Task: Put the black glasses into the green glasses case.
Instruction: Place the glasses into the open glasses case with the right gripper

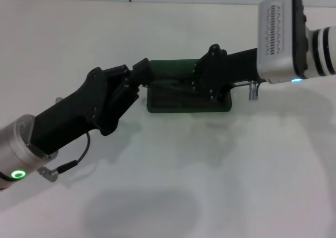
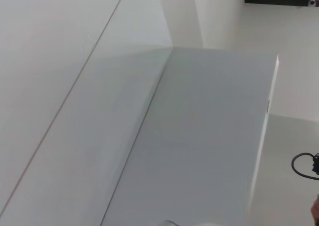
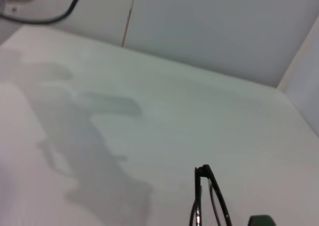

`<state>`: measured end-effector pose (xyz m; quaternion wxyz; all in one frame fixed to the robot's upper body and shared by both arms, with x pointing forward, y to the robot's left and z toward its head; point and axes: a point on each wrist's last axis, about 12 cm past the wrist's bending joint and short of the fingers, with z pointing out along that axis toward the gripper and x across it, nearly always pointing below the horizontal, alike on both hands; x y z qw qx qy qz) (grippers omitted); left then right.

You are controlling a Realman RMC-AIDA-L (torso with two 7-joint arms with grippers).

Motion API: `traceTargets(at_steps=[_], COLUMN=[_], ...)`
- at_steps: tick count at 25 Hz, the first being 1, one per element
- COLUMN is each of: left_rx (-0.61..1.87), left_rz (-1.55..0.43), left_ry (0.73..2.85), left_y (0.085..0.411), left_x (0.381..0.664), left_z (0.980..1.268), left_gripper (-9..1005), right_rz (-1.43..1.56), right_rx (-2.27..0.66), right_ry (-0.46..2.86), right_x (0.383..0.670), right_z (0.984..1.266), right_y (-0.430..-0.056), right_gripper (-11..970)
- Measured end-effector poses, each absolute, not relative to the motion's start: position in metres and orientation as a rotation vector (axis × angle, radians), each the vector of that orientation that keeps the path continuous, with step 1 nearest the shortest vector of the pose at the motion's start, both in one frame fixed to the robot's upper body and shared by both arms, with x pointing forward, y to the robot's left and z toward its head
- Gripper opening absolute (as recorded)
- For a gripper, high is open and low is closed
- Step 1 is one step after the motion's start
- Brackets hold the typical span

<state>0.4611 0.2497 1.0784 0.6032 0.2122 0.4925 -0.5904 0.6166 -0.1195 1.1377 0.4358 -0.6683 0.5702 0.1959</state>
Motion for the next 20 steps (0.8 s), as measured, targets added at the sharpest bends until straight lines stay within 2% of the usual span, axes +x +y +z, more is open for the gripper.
traceTargets(at_steps=[20], left_rx=[0.492], left_rz=[-1.360], left_ry=[1.153], left_y=[0.244], left_x=[0.467], left_z=[1.078], left_gripper=[39], right_rz=[0.324], right_rx=[-1.693], right_ry=[1.454], right_x=[0.622], right_z=[1.122], right_y=[-0.120], right_gripper=[55])
